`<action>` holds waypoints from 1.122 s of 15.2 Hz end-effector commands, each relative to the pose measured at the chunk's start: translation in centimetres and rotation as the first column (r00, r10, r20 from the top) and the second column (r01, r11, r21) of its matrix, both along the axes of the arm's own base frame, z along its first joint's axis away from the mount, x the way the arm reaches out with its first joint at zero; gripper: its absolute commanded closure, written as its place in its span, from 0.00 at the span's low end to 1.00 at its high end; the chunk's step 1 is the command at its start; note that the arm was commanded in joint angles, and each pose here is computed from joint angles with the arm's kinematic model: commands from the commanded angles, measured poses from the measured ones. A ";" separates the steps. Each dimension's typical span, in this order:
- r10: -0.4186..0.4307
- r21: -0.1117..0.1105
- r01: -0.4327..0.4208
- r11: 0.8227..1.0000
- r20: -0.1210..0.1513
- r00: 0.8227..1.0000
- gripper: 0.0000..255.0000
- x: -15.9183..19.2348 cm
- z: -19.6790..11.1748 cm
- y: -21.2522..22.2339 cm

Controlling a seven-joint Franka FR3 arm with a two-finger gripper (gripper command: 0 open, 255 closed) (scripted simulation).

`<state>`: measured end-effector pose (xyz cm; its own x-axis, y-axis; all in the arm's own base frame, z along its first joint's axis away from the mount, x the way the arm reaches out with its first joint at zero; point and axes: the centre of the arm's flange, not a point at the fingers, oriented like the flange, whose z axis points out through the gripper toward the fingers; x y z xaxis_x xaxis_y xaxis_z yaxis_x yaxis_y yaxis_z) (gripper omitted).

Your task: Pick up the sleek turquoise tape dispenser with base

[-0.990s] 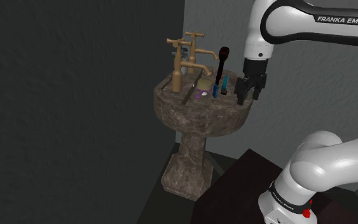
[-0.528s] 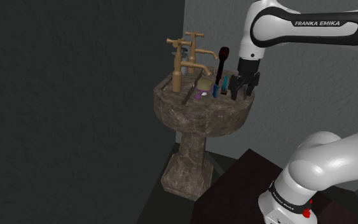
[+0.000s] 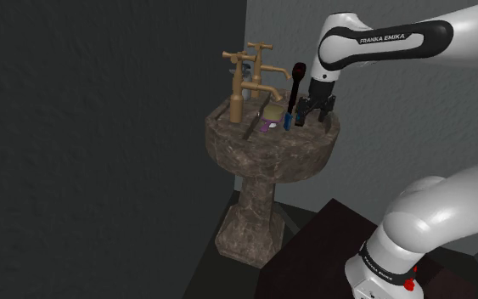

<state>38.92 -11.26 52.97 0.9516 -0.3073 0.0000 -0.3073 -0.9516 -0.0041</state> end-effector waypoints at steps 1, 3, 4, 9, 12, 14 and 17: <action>-0.023 -0.007 0.023 1.000 0.023 0.999 0.00 1.4 -0.4 -2.1; -0.044 -0.013 0.045 0.999 0.045 0.998 0.00 2.8 -0.8 -4.0; -0.055 -0.015 0.056 0.998 0.056 0.997 0.00 3.5 -1.0 -4.9; -0.109 -0.026 0.112 0.993 0.111 0.988 0.00 6.8 -1.7 -9.7; -0.140 -0.030 0.146 0.989 0.144 0.980 0.00 8.7 -2.1 -12.7; -0.161 -0.033 0.169 0.985 0.166 0.973 0.00 9.9 -2.3 -14.7; -0.191 -0.036 0.202 0.979 0.199 0.961 0.00 11.5 -2.5 -17.7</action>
